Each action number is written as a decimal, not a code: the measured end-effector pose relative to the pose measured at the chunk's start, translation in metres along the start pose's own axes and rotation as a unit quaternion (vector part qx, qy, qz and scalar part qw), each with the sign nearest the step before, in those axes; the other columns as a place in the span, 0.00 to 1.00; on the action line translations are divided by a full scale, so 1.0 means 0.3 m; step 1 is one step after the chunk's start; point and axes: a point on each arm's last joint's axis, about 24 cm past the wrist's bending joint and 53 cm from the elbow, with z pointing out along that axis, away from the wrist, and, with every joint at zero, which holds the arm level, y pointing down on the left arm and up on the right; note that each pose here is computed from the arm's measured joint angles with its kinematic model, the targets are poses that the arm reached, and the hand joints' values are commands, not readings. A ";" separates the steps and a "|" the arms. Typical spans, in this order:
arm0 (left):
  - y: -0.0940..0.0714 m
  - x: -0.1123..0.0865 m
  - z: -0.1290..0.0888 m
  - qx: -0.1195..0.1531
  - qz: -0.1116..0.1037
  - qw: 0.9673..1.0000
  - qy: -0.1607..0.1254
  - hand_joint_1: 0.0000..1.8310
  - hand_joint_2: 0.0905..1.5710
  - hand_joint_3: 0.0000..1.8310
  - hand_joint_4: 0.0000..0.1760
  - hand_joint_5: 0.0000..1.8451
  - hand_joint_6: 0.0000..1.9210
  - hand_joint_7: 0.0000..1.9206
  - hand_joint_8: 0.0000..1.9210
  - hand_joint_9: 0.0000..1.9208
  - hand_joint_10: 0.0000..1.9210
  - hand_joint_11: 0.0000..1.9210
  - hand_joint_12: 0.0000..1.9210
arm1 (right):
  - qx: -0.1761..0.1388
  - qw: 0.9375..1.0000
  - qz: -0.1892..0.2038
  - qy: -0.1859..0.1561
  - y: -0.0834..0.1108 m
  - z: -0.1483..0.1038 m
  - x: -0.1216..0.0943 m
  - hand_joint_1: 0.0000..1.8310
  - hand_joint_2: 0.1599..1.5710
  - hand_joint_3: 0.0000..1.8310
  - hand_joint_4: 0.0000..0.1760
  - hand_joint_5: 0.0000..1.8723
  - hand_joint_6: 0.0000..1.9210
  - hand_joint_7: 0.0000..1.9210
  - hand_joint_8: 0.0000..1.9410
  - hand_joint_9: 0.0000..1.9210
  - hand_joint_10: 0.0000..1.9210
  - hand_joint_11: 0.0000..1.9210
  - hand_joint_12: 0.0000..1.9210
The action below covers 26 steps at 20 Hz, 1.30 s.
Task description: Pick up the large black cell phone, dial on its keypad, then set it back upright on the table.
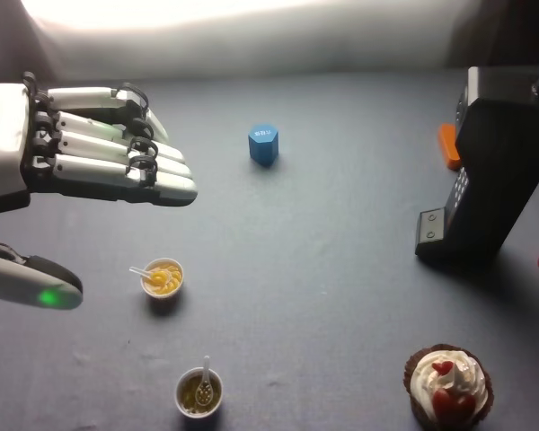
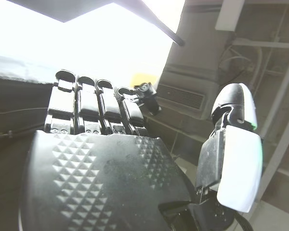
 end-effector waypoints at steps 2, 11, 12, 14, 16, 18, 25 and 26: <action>0.000 -0.004 0.000 0.000 0.002 1.000 -0.002 0.00 0.77 0.00 0.00 0.20 0.00 0.24 0.00 0.24 0.00 0.05 0.49 | 0.001 1.000 0.014 0.000 0.045 0.004 0.009 0.24 0.51 0.00 0.16 0.03 0.00 0.05 0.00 0.04 0.00 0.00 0.20; 0.000 0.000 0.000 0.000 0.012 1.000 0.000 0.00 0.77 0.00 0.00 0.21 0.00 0.24 0.00 0.24 0.01 0.04 0.50 | 0.009 0.999 0.040 -0.005 0.162 -0.008 0.037 0.18 0.55 0.00 0.17 0.11 0.01 0.10 0.00 0.08 0.00 0.00 0.36; -0.001 -0.001 0.000 0.001 0.012 1.000 -0.001 0.00 0.77 0.00 0.00 0.21 0.00 0.24 0.00 0.24 0.01 0.04 0.50 | 0.015 0.999 0.043 -0.010 0.165 -0.018 0.027 0.18 0.55 0.00 0.17 0.11 0.01 0.10 0.00 0.08 0.00 0.00 0.36; -0.002 -0.001 0.000 0.001 0.012 1.000 -0.001 0.00 0.76 0.00 0.00 0.21 0.00 0.25 0.00 0.25 0.00 0.06 0.48 | 0.022 0.998 0.058 -0.032 0.176 -0.038 -0.013 0.18 0.55 0.00 0.13 0.10 0.00 0.10 0.00 0.08 0.00 0.00 0.39; 0.002 -0.001 -0.003 -0.001 0.014 1.000 0.001 0.00 0.76 0.00 0.00 0.22 0.01 0.25 0.00 0.26 0.01 0.06 0.48 | 0.020 0.996 0.073 -0.052 0.188 -0.048 -0.046 0.17 0.56 0.00 0.10 0.09 0.00 0.09 0.00 0.08 0.00 0.00 0.35; 0.008 -0.004 -0.007 -0.004 0.016 1.000 0.001 0.00 0.76 0.00 0.00 0.23 0.01 0.26 0.01 0.27 0.01 0.07 0.49 | 0.020 0.996 0.074 -0.054 0.186 -0.049 -0.049 0.17 0.58 0.00 0.08 0.08 0.00 0.08 0.00 0.08 0.00 0.00 0.32; 0.013 -0.033 -0.017 -0.006 0.029 1.000 -0.008 0.00 0.76 0.00 0.00 0.20 0.00 0.31 0.01 0.26 0.00 0.06 0.48 | 0.027 0.994 0.098 -0.048 0.144 -0.055 -0.012 0.19 0.56 0.00 0.12 0.09 0.00 0.08 0.00 0.08 0.00 0.00 0.28; 0.012 -0.035 -0.016 -0.005 0.030 0.999 -0.009 0.00 0.76 0.00 0.00 0.20 0.00 0.31 0.01 0.26 0.00 0.05 0.48 | 0.026 0.994 0.100 -0.048 0.145 -0.056 -0.006 0.19 0.56 0.00 0.12 0.09 0.00 0.08 0.00 0.08 0.00 0.00 0.27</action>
